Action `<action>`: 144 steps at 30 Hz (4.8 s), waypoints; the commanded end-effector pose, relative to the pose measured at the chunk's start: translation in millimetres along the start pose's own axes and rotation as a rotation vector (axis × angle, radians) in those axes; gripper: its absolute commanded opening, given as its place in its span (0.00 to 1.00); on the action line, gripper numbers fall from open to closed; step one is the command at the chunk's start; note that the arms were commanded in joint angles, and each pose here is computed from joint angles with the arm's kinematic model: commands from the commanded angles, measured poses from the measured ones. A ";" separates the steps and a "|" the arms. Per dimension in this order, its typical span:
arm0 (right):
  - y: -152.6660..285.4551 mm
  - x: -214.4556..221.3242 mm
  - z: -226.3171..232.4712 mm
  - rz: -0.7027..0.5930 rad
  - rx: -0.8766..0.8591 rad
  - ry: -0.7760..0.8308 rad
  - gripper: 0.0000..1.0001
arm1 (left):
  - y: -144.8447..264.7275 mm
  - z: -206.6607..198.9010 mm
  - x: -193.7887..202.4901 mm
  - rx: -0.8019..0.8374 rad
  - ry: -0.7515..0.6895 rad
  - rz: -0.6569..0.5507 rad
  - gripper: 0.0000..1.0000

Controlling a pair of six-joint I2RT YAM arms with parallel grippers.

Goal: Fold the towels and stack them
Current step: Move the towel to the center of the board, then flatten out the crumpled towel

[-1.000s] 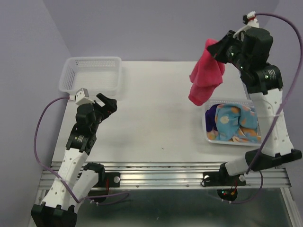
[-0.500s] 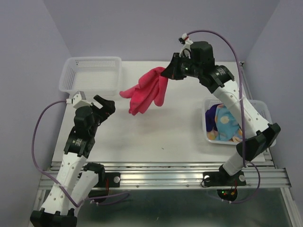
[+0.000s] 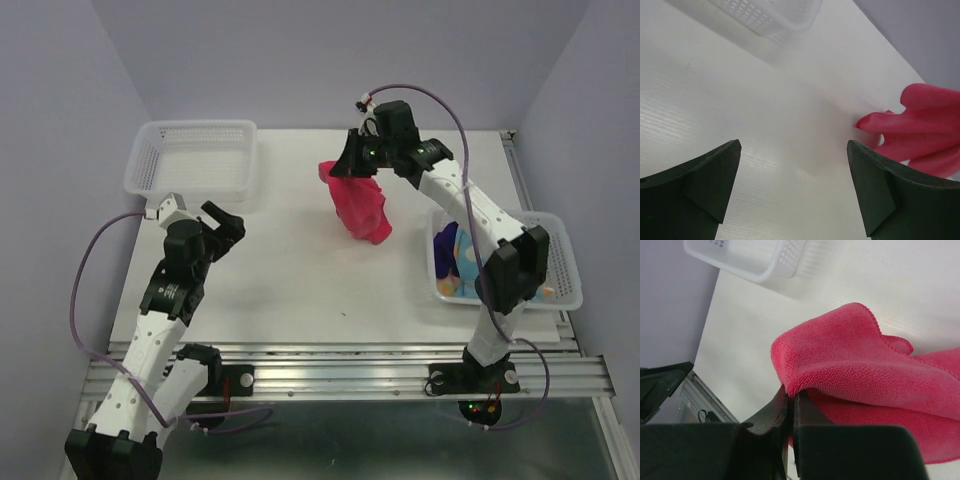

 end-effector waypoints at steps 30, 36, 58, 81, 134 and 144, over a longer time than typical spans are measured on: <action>-48.8 52.9 -149.4 0.047 0.378 0.084 1.00 | -75.8 -89.2 99.0 0.283 -0.148 0.370 0.99; -83.8 77.5 -163.4 0.120 0.330 0.081 1.00 | -67.1 -79.6 95.7 0.252 -0.139 0.337 0.99; -85.5 229.7 33.9 0.208 -0.033 0.154 1.00 | -13.6 -35.0 59.6 0.054 -0.084 0.196 0.99; -2.0 239.7 -117.9 0.141 0.665 -0.082 0.76 | 11.7 -63.8 211.4 0.143 -0.478 0.583 0.94; 6.1 254.5 -139.2 0.170 0.595 -0.146 0.13 | 14.8 -71.8 249.7 0.023 -0.864 0.683 0.00; 23.7 239.0 -133.6 0.129 0.585 -0.110 0.01 | 7.1 -98.7 171.8 0.259 -0.512 0.612 0.00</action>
Point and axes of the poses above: each gripper's point midway between its finger pads, its own y axis back along the fingers, its own z axis along the line the jaws close on, x = y × z, the point moved 4 cm from there along y, back along the fingers, and after that the axes turned 1 degree about -y, right-handed, at the moved point
